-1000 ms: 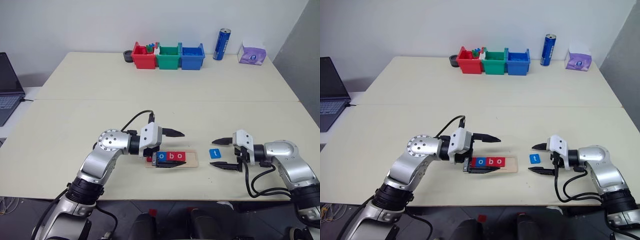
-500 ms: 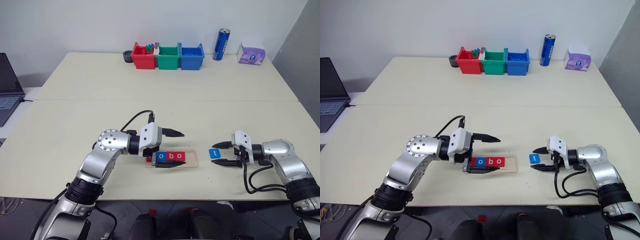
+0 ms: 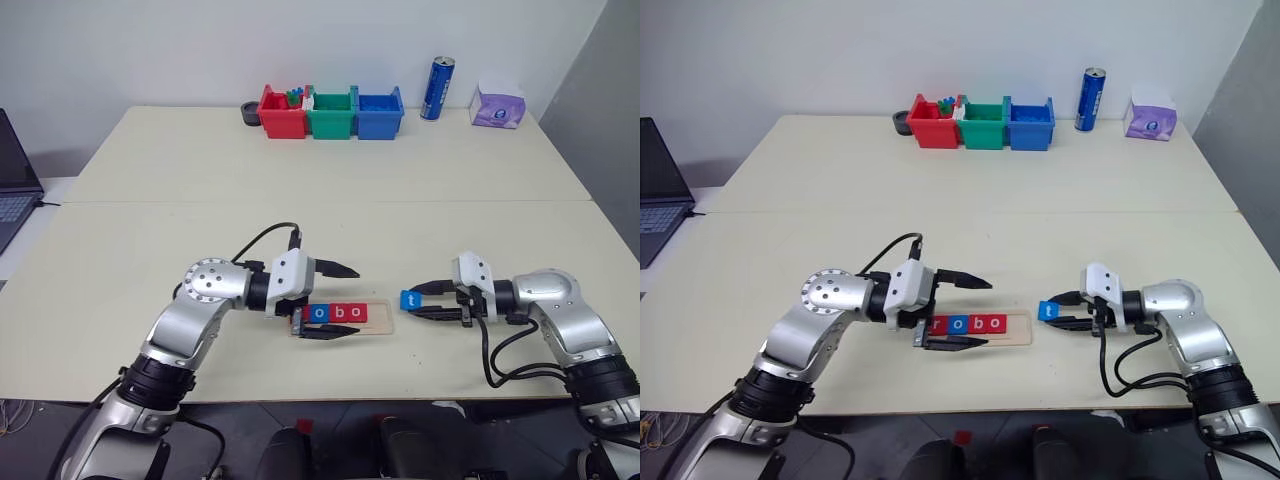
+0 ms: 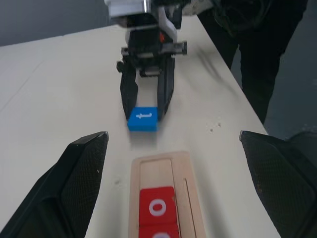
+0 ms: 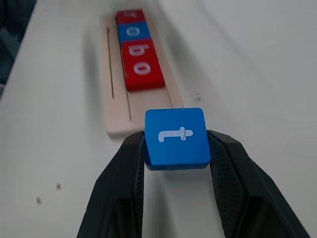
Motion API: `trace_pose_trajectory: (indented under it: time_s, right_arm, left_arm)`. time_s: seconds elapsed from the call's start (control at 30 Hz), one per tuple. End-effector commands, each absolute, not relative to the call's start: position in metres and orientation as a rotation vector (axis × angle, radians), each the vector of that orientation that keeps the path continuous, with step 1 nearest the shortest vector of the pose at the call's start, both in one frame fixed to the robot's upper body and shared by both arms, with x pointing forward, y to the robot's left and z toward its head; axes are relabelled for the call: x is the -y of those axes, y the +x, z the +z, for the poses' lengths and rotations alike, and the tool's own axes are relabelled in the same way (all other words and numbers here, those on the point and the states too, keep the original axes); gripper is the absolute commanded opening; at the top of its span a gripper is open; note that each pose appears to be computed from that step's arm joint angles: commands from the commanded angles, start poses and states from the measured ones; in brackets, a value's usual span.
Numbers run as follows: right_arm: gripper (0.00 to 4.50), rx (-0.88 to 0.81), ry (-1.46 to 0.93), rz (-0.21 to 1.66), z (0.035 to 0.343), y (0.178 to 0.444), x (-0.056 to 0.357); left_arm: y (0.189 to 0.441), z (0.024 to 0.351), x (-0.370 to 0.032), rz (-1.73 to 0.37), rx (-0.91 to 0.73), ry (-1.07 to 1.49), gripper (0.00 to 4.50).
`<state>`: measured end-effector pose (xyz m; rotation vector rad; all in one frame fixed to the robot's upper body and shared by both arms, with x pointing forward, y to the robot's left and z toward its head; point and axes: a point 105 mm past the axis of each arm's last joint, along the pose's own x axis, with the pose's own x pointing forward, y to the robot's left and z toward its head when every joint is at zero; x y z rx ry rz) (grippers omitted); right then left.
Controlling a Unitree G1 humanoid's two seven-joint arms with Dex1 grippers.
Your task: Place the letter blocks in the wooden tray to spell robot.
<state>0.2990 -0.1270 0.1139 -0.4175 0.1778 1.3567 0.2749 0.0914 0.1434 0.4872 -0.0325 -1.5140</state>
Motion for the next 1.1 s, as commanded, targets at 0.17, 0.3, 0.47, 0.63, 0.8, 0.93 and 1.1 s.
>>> trace_pose_trajectory:
  time_s: [0.17, 0.3, 0.47, 0.63, 0.8, 0.93, 1.1]
  right_arm:
    - [1.47, -0.139, -0.435, 1.454, 0.120, 0.292, 0.091]
    - [1.47, -0.164, -0.426, 1.479, 0.112, 0.290, 0.084]
    - [1.47, -0.180, -0.444, 1.486, 0.106, 0.291, 0.087]
    - [1.47, -0.195, -0.469, 1.475, 0.105, 0.295, 0.096]
    - [1.47, -0.208, -0.473, 1.464, 0.101, 0.297, 0.099]
    - [1.47, -0.216, -0.488, 1.450, 0.098, 0.300, 0.100]
    - [1.47, -0.220, -0.492, 1.425, 0.095, 0.306, 0.099]
  left_arm:
    - [0.281, 0.147, -0.109, -1.467, 0.062, 0.505, 4.50]
    - [0.278, 0.147, -0.105, -1.468, 0.072, 0.495, 4.50]
    - [0.277, 0.147, -0.101, -1.463, 0.081, 0.488, 4.50]
    - [0.277, 0.149, -0.099, -1.463, 0.089, 0.483, 4.50]
    - [0.277, 0.150, -0.097, -1.465, 0.092, 0.479, 4.50]
    - [0.278, 0.152, -0.095, -1.468, 0.095, 0.480, 4.50]
    - [0.276, 0.151, -0.095, -1.474, 0.092, 0.480, 4.50]
